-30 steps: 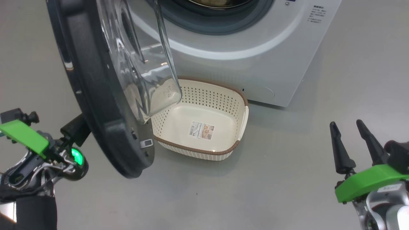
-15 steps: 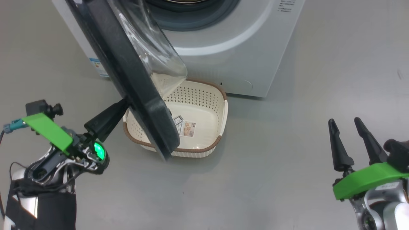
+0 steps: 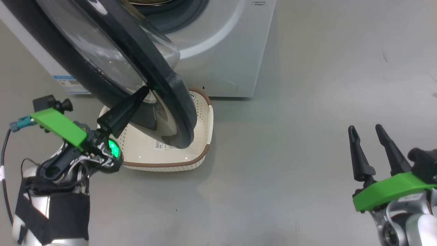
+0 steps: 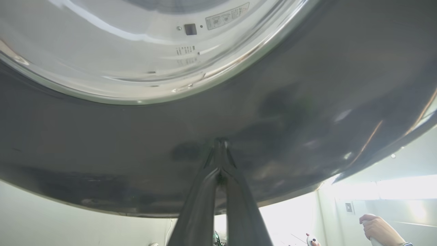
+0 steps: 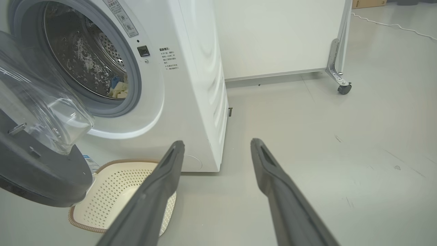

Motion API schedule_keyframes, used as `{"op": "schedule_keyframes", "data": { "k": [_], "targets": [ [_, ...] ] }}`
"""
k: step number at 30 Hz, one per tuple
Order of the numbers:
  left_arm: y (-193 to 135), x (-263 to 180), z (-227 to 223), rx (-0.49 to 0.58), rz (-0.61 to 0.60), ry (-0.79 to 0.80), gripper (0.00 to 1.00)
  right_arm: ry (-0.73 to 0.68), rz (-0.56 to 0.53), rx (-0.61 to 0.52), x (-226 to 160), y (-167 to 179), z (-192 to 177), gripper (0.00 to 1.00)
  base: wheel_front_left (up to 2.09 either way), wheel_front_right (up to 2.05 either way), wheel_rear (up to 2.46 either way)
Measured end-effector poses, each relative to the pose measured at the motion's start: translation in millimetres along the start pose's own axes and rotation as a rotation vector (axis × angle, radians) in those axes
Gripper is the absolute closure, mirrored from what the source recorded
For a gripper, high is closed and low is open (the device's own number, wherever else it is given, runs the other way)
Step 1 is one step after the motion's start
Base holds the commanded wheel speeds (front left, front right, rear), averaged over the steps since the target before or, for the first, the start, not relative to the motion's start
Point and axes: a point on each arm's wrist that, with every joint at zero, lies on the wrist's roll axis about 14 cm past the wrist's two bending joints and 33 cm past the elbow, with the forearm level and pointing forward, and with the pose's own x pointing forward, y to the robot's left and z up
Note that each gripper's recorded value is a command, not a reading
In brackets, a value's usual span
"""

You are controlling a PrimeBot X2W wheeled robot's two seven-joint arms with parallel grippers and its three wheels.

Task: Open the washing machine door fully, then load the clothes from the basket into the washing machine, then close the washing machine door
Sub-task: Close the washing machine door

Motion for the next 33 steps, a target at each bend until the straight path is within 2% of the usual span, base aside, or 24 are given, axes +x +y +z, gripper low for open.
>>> {"op": "schedule_keyframes", "data": {
  "k": [18,26,33],
  "targets": [
    [2.7,75.8,-12.9,-0.028,-0.021,0.016,1.00,-0.043,-0.148,0.012,-30.7,-44.6,8.6,0.00,0.00,0.00,0.00],
    [-0.1,91.6,-9.8,-0.019,-0.023,-0.017,1.00,-0.057,-0.180,0.019,-40.8,-53.1,10.8,0.00,0.00,0.00,0.00],
    [-4.2,86.2,-1.3,-0.012,-0.031,-0.053,1.00,-0.064,-0.183,0.020,-39.6,-54.5,11.0,0.00,0.00,0.00,0.00]
  ]
}}
